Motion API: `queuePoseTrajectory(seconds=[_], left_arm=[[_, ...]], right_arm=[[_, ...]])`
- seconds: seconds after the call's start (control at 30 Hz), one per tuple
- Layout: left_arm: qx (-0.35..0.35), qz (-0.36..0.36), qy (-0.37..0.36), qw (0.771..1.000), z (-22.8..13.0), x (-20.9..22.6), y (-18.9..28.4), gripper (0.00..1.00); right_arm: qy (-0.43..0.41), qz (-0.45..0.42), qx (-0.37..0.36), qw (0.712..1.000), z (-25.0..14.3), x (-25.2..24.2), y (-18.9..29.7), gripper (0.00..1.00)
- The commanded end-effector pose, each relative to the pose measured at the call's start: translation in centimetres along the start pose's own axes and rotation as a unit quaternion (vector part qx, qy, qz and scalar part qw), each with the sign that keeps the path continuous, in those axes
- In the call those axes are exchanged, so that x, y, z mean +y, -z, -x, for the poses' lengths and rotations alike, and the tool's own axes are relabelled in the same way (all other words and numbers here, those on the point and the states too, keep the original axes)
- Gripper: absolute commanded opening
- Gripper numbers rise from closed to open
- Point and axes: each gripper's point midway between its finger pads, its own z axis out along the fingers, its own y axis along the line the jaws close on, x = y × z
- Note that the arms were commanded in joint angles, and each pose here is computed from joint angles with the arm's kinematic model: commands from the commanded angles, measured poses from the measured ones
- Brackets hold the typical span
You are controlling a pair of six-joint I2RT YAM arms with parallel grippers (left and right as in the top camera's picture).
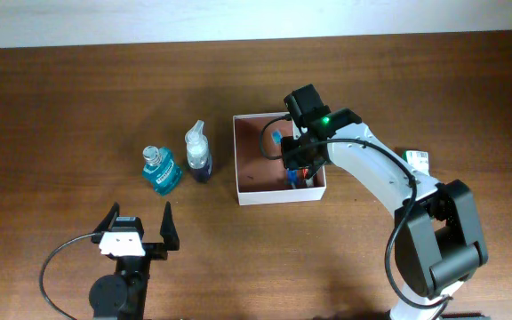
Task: Pack container
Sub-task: 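Place the razor into the box beside the toothbrush and release, then move the right gripper over the green wipes packet and descend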
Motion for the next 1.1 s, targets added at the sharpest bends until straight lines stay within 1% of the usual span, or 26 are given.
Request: queuePoseTrajectory(seconds=[0.0, 0.13, 0.23, 0.33, 0.4, 0.43, 0.5, 0.63, 0.67, 0.73, 0.87, 0.93, 1.0, 1.07], left_arm=[[0.0, -0.006, -0.006, 1.0, -0.2, -0.2, 0.0, 0.99], [0.0, -0.006, -0.006, 1.0, -0.2, -0.2, 0.0, 0.99], [0.0, -0.006, -0.006, 1.0, -0.2, -0.2, 0.0, 0.99], [0.0, -0.006, -0.006, 1.0, -0.2, -0.2, 0.0, 0.99], [0.0, -0.006, -0.006, 1.0, -0.2, -0.2, 0.0, 0.99], [0.0, -0.006, -0.006, 1.0, -0.2, -0.2, 0.0, 1.0], [0.0, -0.006, -0.006, 1.0, -0.2, -0.2, 0.0, 0.99], [0.0, -0.006, -0.006, 1.0, -0.2, -0.2, 0.0, 1.0], [0.0, -0.006, -0.006, 1.0, -0.2, -0.2, 0.0, 0.99], [0.0, -0.006, -0.006, 1.0, -0.2, -0.2, 0.0, 0.99], [0.0, -0.006, -0.006, 1.0, -0.2, -0.2, 0.0, 0.99], [0.0, -0.006, -0.006, 1.0, -0.2, -0.2, 0.0, 0.99], [0.0, -0.006, -0.006, 1.0, -0.2, -0.2, 0.0, 0.99], [0.0, -0.006, -0.006, 1.0, -0.2, -0.2, 0.0, 0.99]], right_arm=[[0.005, -0.006, -0.002, 1.0, 0.1, 0.2, -0.2, 0.31], [0.006, -0.002, -0.017, 1.0, 0.7, 0.2, 1.1, 0.3], [0.014, 0.004, -0.045, 0.999, 1.7, 0.1, 4.2, 0.31], [0.009, -0.002, -0.076, 0.997, 2.4, -1.1, 8.1, 0.31], [-0.008, -0.023, -0.093, 0.995, 2.6, -3.0, 10.2, 0.31], [-0.025, -0.044, -0.101, 0.994, 2.4, -4.9, 11.6, 0.31], [-0.047, -0.07, -0.105, 0.991, 2.1, -7.2, 12.8, 0.31], [-0.115, -0.118, -0.085, 0.983, 0.3, -13.3, 14.6, 0.31], [-0.137, -0.126, -0.074, 0.98, -0.4, -14.9, 14.8, 0.32], [-0.175, -0.139, -0.057, 0.973, -1.6, -17.7, 15.1, 0.37], [-0.247, -0.158, -0.038, 0.955, -3.8, -22.5, 15.6, 0.4], [-0.273, -0.165, -0.031, 0.947, -4.9, -24.3, 15.4, 0.46], [-0.29, -0.169, -0.022, 0.942, -5.9, -25.5, 15.1, 0.48], [-0.294, -0.172, -0.013, 0.94, -6.8, -26.4, 14.5, 0.57]])
